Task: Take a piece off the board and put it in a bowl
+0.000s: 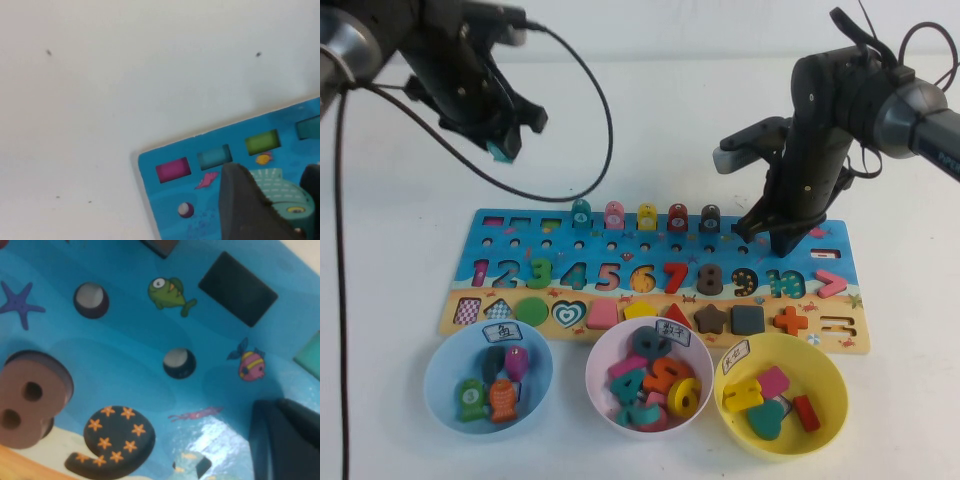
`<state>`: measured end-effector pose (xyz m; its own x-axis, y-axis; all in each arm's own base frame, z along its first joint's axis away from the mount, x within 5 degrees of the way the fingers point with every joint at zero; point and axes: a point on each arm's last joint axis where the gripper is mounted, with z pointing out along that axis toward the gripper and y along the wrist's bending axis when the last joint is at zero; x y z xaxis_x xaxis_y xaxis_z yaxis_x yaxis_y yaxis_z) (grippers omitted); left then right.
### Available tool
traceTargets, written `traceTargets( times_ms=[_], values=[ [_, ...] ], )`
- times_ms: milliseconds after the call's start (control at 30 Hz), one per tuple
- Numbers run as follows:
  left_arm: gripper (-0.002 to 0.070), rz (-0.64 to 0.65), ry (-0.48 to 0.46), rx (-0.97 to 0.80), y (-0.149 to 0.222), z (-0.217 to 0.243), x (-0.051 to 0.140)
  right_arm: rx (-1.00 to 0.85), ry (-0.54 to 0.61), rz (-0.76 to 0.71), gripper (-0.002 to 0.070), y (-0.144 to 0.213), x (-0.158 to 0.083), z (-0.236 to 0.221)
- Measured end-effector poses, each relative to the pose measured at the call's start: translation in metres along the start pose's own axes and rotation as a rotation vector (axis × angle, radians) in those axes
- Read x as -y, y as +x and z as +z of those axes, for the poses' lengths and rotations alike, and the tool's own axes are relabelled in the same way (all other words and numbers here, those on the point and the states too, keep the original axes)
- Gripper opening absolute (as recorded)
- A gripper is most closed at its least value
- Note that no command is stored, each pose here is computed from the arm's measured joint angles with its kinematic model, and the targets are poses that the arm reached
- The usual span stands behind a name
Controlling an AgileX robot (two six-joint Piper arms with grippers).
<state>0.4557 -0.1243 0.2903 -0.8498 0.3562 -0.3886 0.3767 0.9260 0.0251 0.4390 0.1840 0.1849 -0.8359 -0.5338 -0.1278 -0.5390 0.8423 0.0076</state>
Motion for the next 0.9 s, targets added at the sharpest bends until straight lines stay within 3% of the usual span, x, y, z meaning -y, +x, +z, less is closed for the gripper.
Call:
traceTargets(
  times_ms=[267, 433, 667, 900],
  values=[
    [0.0197, 0.042, -0.021, 0.142, 0.002, -0.078, 0.002, 0.000, 0.000, 0.000, -0.0017, 0.000, 0.000, 0.000],
    [0.0197, 0.047, -0.020, 0.138, 0.017, -0.096, 0.005, 0.000, 0.000, 0.000, -0.0017, 0.000, 0.000, 0.000],
    [0.0197, 0.058, 0.011, -0.062, 0.077, -0.078, 0.012, 0.000, 0.000, 0.000, -0.0017, 0.000, 0.000, 0.000],
    [0.0197, 0.045, 0.100, -0.115, 0.141, -0.088, 0.029, 0.017, -0.031, 0.012, -0.0017, -0.002, -0.003, 0.001]
  ],
)
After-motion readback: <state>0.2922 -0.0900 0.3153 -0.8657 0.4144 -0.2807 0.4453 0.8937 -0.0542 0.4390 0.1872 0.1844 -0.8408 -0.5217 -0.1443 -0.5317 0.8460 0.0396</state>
